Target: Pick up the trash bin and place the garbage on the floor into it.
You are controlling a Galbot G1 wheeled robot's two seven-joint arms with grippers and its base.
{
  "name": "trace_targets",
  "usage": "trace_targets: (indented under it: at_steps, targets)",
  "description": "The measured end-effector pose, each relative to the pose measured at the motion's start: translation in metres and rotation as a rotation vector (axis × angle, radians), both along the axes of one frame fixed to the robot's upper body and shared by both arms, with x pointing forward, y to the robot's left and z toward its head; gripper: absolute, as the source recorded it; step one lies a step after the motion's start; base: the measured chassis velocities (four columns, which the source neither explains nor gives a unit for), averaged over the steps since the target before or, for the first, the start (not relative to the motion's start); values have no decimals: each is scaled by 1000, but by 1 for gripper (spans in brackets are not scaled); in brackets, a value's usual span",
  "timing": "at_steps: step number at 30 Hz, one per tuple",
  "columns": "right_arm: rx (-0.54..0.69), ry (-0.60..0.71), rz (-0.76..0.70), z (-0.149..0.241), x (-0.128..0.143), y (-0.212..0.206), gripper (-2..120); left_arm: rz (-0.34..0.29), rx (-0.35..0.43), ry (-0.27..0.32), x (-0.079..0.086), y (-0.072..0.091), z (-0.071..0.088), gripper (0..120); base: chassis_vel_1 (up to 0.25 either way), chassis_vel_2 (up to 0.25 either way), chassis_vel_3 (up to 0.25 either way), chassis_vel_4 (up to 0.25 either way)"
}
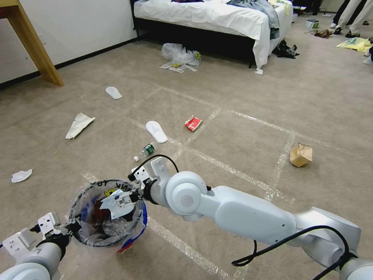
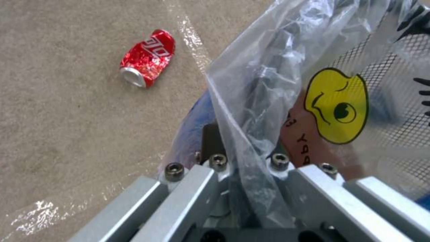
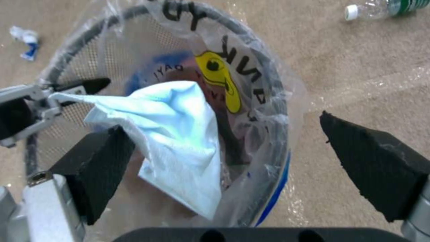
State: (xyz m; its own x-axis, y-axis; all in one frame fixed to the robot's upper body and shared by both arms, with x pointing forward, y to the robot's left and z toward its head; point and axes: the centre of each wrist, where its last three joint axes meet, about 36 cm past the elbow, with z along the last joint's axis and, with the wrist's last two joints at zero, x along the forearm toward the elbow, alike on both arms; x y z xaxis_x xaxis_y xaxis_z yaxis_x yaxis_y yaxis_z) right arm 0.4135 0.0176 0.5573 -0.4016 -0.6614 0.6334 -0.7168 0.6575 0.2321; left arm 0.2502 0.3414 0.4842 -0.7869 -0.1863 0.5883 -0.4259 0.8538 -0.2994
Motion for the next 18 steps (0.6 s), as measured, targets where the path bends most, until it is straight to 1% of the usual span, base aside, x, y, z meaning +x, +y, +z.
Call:
trace_targets:
  at_steps: [7,18]
  targets:
    - [-36,1,-1,-8,5,6,100,-3,-4,2,0,-1,-1,1,0,0,0,0]
    - [-49,6,21,-18,5,14,100,-5,-9,2,0,-3,-2,1,0,0,0,0]
